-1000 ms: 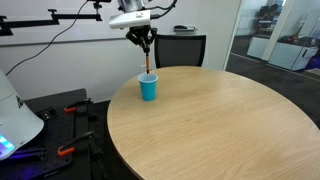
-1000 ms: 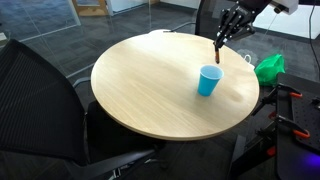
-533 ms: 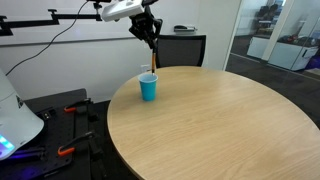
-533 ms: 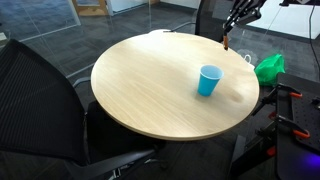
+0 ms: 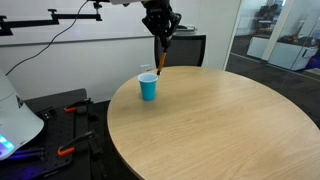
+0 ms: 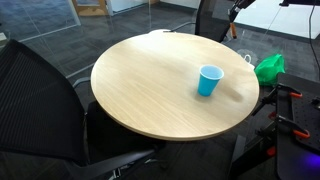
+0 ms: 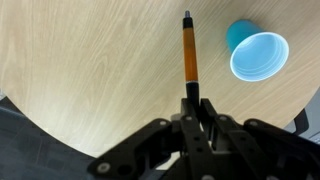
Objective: Pick up pen from cup and put it on the table.
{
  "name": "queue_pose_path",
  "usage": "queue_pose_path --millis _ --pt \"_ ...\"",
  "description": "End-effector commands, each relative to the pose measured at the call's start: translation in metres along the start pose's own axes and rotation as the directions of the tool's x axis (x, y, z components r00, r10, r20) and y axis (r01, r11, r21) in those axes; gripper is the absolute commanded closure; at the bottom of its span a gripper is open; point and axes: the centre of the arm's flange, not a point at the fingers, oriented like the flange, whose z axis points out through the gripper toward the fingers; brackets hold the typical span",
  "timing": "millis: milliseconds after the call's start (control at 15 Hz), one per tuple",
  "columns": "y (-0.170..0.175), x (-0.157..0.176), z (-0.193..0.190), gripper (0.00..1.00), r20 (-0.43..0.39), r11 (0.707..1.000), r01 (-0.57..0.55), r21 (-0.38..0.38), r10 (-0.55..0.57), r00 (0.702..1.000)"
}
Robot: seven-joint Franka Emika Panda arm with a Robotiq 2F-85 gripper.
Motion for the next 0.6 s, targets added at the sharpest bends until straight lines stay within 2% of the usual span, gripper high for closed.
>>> queue_pose_path --millis 0,333,533 --pt "0.048 0.034 0.007 0.97 0.057 0.992 -0.108 0.066 0.104 0.993" --pt "0.08 0.063 0.051 0.97 0.11 0.973 -0.205 0.104 0.194 0.975" --pt "0.089 0.077 0.084 0.97 0.15 0.957 -0.283 0.067 0.27 0.951"
